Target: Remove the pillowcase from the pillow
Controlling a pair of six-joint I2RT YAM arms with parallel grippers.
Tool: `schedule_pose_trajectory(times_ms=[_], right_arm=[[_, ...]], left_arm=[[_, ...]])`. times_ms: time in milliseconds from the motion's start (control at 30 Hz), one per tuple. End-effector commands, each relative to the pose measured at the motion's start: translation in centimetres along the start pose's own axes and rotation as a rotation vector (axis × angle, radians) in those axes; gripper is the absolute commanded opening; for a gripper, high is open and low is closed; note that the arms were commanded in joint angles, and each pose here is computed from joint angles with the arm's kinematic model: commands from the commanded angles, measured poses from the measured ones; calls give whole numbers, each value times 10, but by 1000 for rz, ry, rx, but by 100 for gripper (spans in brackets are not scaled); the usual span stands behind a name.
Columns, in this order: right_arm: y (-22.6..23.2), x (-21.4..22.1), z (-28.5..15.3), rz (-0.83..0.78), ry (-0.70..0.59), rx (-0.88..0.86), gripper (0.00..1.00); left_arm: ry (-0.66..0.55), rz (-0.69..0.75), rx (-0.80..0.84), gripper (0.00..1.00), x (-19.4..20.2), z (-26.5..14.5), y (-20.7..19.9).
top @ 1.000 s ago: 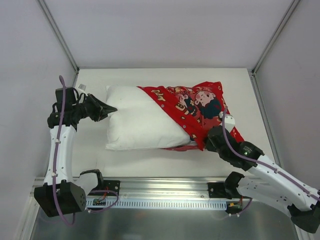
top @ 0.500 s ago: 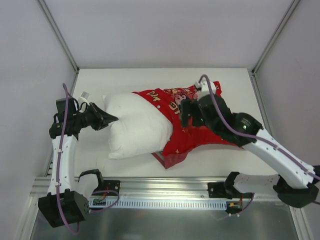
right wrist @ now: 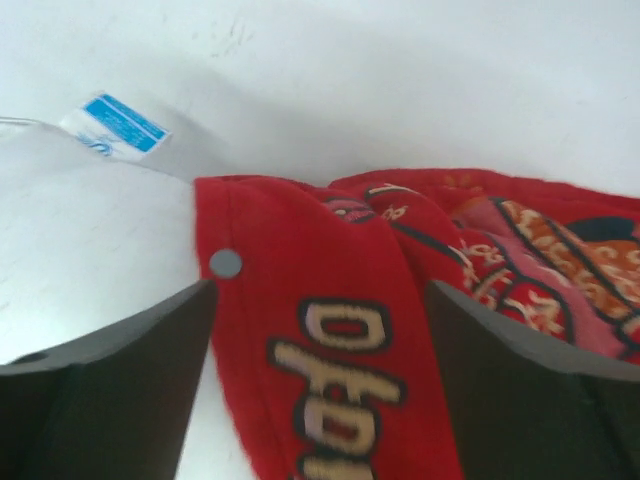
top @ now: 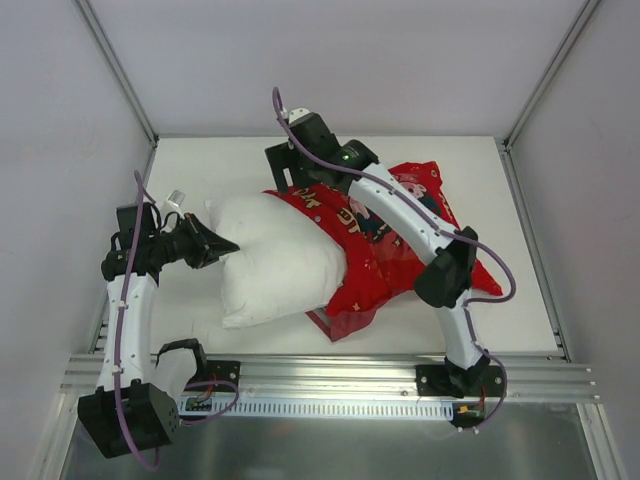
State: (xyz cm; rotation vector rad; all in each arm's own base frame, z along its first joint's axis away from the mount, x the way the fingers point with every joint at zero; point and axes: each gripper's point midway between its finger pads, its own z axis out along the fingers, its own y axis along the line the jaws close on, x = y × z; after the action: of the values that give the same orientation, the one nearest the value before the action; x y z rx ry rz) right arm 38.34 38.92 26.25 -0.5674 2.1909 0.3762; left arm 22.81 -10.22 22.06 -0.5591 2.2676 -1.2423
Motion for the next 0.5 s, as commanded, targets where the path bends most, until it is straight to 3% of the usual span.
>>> schedule_pose_trajectory(times_ms=[0, 33, 67, 133, 233, 467], right_arm=[[3, 6, 10, 49, 53, -53, 84], [-1, 9, 14, 53, 63, -47, 76], [-4, 13, 17, 82, 75, -38, 59], [-23, 22, 18, 93, 92, 6, 41], [-54, 28, 7, 106, 99, 64, 1], [-149, 44, -45, 255, 38, 225, 1]], left_arm=[[23, 86, 92, 0, 11, -8, -21], [19, 89, 90, 0, 11, -9, -21], [13, 99, 92, 0, 12, -11, -23], [3, 104, 86, 0, 12, -13, -25], [-20, 131, 95, 0, 11, -19, -33], [-54, 158, 105, 0, 8, -29, -49]])
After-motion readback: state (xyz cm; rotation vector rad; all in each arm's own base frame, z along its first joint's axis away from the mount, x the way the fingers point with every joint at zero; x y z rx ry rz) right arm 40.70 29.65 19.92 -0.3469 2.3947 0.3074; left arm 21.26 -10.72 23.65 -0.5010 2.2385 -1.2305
